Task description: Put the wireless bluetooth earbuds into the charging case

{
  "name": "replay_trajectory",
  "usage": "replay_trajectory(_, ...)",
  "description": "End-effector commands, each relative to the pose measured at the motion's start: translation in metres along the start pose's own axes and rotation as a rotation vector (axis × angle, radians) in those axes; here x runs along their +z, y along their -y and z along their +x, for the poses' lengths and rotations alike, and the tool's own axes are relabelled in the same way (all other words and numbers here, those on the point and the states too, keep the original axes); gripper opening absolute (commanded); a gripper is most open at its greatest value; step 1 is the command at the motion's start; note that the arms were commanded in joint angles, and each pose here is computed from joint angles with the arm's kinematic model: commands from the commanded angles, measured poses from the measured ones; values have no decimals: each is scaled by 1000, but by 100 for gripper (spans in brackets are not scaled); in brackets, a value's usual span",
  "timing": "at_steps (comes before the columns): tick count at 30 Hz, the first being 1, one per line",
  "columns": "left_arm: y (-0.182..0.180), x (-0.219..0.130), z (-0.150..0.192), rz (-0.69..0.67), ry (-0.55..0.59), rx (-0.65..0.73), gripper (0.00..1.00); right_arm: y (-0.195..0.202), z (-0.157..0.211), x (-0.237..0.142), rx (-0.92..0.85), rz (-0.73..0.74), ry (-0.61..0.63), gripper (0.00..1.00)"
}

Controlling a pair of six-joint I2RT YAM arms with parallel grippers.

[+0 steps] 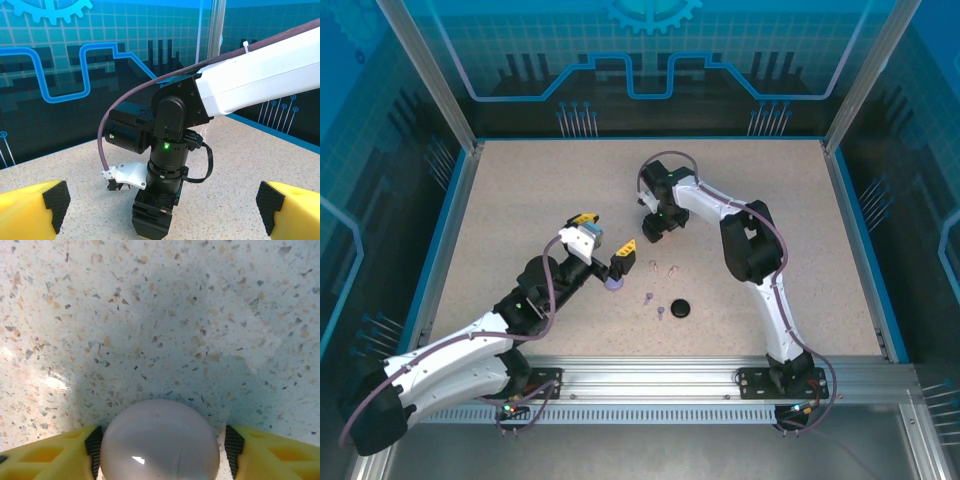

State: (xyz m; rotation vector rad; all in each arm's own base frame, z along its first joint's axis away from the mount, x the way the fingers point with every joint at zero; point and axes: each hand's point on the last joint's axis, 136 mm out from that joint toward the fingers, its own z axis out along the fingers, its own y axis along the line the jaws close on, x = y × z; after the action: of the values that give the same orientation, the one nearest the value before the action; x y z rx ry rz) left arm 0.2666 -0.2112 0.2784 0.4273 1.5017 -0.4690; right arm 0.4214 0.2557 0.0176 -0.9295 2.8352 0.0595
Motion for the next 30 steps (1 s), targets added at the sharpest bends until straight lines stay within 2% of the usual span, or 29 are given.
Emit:
replay_trajectory(1,-8,-3,-1,-31,10,-24,99,-4,14,13,4,-25,-61,62)
replay_trajectory(8,-9,-5,-4,-35,2,-32,99,-3,13,-14,-2,-32,27,54)
replay_trajectory(13,-14,-2,1,-55,-50,-71,99,-3,12,-50,-27,-38,155,51)
replay_trajectory(16,-28,3,9,-79,-120,-158,99,-4,16,-78,-40,-56,256,50)
replay_trajectory(23,-62,13,32,-77,-311,-504,92,-17,52,-138,-144,-68,480,49)
replay_trajectory(30,-30,35,32,114,-471,-665,85,-33,87,-187,-289,-15,725,49)
